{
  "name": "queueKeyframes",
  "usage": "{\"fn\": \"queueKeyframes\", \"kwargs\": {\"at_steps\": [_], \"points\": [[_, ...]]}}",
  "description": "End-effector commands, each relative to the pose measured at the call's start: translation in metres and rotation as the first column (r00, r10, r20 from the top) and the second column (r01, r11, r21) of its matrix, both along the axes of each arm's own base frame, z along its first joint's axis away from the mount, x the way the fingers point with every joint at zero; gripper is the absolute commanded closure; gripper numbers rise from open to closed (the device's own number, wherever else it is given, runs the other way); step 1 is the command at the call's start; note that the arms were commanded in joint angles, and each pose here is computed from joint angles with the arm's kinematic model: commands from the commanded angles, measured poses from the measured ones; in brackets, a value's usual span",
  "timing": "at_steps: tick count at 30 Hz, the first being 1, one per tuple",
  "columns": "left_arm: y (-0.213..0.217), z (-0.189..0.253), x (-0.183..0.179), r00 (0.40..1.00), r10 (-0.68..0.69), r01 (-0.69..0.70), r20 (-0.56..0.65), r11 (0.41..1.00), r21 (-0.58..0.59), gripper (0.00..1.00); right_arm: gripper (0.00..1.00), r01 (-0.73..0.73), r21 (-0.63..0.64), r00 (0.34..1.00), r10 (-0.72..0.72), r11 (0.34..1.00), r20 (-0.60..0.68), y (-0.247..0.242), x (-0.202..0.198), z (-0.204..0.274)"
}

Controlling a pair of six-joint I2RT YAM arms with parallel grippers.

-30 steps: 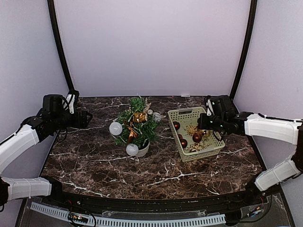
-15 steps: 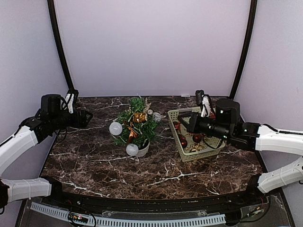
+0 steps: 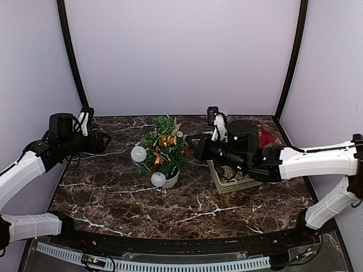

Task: Decorate the small christmas tree

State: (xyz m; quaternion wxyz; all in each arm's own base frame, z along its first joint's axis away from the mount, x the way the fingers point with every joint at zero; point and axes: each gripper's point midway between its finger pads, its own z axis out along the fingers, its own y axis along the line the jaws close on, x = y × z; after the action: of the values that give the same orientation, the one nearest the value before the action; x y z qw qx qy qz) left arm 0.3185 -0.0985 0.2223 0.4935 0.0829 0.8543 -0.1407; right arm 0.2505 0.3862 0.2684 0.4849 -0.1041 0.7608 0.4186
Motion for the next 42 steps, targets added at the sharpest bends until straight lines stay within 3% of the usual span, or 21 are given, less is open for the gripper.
{"fn": "queueKeyframes", "kwargs": {"at_steps": [1,25,35,42], "points": [[0.0,0.008,-0.002,0.999,-0.006,0.006,0.033,1.0,-0.016,0.2,1.0,0.029,0.09,0.998,-0.034,0.996,0.056,0.014,0.01,0.033],[0.001,0.013,-0.004,0.999,-0.004,0.005,0.053,1.0,-0.015,0.2,1.0,0.031,-0.003,0.999,-0.031,1.0,-0.019,0.04,0.016,-0.026],[0.001,0.014,-0.004,0.998,-0.004,0.005,0.057,1.0,-0.014,0.2,1.0,0.04,0.008,0.999,-0.04,0.999,0.002,0.031,0.013,-0.007],[0.001,0.015,-0.004,0.998,-0.005,0.006,0.058,1.0,-0.014,0.2,0.79,0.068,0.017,0.997,-0.069,0.998,0.024,0.011,0.009,0.012]]}}
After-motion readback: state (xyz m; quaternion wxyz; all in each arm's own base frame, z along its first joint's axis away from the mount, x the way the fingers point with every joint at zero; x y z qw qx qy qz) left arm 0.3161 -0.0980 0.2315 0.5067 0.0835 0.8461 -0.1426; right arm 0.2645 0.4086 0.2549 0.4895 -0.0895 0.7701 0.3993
